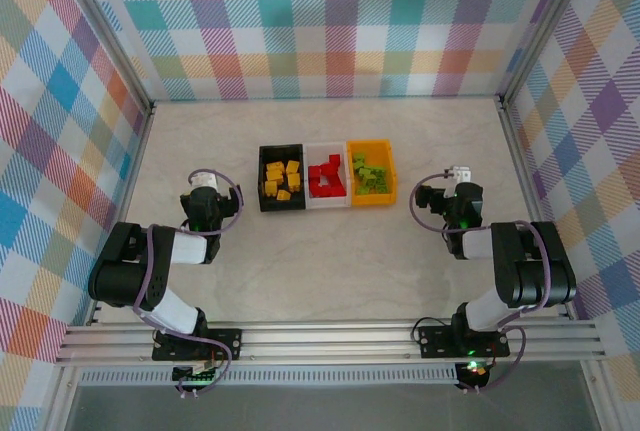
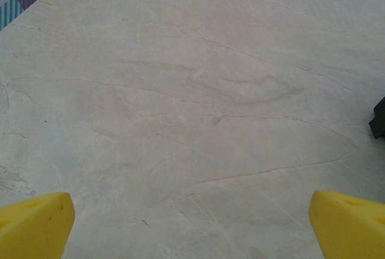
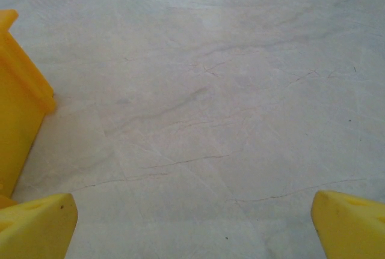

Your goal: Sort the legos into containers by color

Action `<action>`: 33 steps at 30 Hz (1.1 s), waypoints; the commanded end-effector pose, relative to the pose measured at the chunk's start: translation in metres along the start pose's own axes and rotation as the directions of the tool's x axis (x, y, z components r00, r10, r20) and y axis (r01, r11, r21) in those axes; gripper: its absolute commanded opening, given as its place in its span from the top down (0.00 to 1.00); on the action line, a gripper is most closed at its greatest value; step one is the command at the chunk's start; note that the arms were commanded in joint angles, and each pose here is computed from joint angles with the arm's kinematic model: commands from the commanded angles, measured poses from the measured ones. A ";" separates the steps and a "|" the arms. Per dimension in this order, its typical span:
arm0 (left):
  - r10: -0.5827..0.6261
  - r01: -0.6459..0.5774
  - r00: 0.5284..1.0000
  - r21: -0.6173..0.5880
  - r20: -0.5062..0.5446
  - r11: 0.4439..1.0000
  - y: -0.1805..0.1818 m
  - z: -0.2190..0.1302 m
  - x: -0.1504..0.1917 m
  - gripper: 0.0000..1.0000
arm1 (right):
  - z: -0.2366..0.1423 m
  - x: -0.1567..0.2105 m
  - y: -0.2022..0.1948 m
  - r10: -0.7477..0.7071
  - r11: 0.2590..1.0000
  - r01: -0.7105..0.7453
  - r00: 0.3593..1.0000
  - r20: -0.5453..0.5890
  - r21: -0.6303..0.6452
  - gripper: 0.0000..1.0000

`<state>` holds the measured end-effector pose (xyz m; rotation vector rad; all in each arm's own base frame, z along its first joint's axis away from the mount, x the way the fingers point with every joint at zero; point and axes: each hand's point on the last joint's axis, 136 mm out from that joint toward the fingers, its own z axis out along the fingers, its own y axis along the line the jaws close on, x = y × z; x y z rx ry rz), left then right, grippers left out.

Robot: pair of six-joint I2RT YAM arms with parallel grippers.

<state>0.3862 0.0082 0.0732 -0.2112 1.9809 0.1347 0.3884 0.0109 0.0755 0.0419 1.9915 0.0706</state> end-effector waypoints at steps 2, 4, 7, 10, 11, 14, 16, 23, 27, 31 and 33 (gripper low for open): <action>-0.027 0.027 0.999 -0.001 0.042 1.000 0.003 0.001 -0.011 0.00 | 0.000 -0.019 0.003 -0.007 1.000 0.009 0.998 0.061 -0.023 0.00; -0.027 0.027 0.999 0.000 0.042 1.000 0.003 0.001 -0.011 0.00 | 0.000 -0.019 0.003 -0.007 1.000 0.009 0.998 0.061 -0.023 0.00; -0.027 0.028 0.999 -0.001 0.040 1.000 0.003 0.001 -0.011 0.00 | 0.000 -0.019 0.003 -0.007 1.000 0.008 0.998 0.061 -0.023 0.00; -0.027 0.027 0.999 0.000 0.041 1.000 0.003 0.001 -0.011 0.00 | 0.000 -0.019 0.003 -0.007 1.000 0.008 0.998 0.062 -0.022 0.00; -0.028 0.028 0.999 0.000 0.041 1.000 0.003 0.001 -0.011 0.00 | 0.000 -0.020 0.003 -0.006 1.000 0.008 0.998 0.063 -0.023 0.00; -0.027 0.027 0.999 -0.002 0.040 1.000 0.003 0.001 -0.010 0.00 | 0.000 -0.019 0.003 -0.007 1.000 0.008 0.998 0.061 -0.022 0.00; -0.028 0.028 0.999 0.000 0.043 1.000 0.003 0.001 -0.012 0.00 | 0.000 -0.019 0.003 -0.007 1.000 0.008 0.998 0.059 -0.022 0.00; -0.027 0.027 0.999 0.000 0.042 1.000 0.003 0.001 -0.011 0.00 | 0.000 -0.019 0.003 -0.006 1.000 0.008 0.998 0.059 -0.023 0.00; -0.025 0.025 0.999 -0.003 0.041 1.000 0.003 0.001 -0.011 0.00 | 0.000 -0.019 0.003 -0.006 1.000 0.008 0.998 0.059 -0.024 0.00; -0.025 0.025 0.999 -0.002 0.042 1.000 0.003 0.001 -0.011 0.00 | 0.000 -0.019 0.003 -0.007 1.000 0.008 0.998 0.059 -0.023 0.00; -0.025 0.025 0.999 -0.002 0.042 1.000 0.003 0.001 -0.011 0.00 | 0.000 -0.019 0.003 -0.007 1.000 0.008 0.998 0.058 -0.022 0.00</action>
